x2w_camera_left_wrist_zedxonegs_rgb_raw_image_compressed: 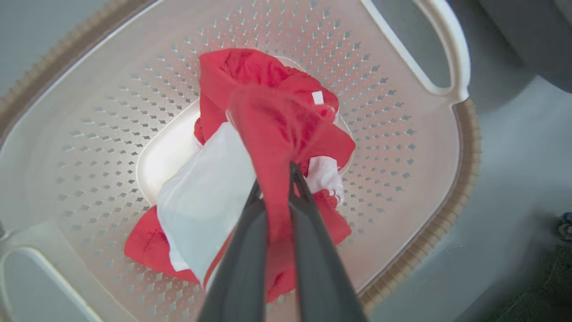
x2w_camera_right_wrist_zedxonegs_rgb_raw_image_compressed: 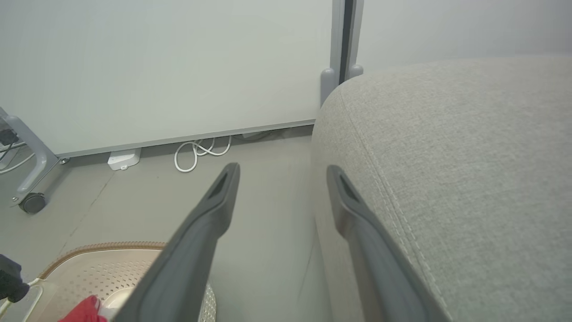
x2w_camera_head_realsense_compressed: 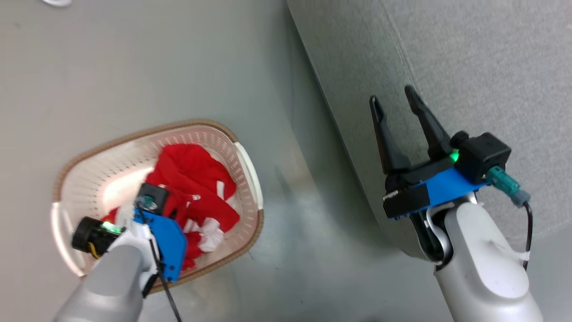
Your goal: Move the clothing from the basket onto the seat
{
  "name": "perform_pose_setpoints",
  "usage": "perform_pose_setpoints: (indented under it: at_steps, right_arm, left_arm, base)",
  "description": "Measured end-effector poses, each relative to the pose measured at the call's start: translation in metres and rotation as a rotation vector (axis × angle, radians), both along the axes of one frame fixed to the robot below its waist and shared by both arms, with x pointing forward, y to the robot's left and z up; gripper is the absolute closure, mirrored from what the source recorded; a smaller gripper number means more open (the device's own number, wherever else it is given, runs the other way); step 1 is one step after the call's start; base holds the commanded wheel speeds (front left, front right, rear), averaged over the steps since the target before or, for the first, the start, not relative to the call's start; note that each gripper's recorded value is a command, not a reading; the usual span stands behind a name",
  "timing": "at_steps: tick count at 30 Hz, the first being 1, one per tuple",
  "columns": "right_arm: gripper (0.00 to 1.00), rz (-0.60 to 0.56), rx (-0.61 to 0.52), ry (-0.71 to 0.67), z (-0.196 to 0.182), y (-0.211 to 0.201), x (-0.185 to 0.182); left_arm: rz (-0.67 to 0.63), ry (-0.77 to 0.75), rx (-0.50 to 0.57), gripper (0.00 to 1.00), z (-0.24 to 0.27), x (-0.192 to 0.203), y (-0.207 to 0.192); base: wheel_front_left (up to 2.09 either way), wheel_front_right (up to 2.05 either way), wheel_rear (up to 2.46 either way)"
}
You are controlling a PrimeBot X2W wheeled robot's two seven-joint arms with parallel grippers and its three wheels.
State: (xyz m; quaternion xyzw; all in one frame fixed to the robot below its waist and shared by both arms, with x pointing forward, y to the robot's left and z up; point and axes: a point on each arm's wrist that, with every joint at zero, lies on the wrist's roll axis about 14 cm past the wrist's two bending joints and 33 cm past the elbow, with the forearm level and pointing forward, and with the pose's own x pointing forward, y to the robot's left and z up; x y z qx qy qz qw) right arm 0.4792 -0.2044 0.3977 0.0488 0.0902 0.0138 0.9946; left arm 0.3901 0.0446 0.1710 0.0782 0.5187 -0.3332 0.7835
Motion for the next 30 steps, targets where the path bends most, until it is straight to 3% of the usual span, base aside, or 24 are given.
perform_pose_setpoints:
  at_steps: [18, 30]
  right_arm:
    - [0.0, 0.095, -0.023, -0.08, 0.064, 0.041, -0.048]
    - [0.0, 0.162, -0.021, -0.155, 0.103, 0.068, -0.065]
  left_arm:
    - [0.159, -0.422, -0.251, 1.0, 0.177, 0.018, -0.031]
    - [0.167, -0.707, -0.422, 1.0, 0.293, 0.036, -0.046]
  base:
    - [0.0, 0.0, 0.0]
    - [0.0, 0.0, 0.0]
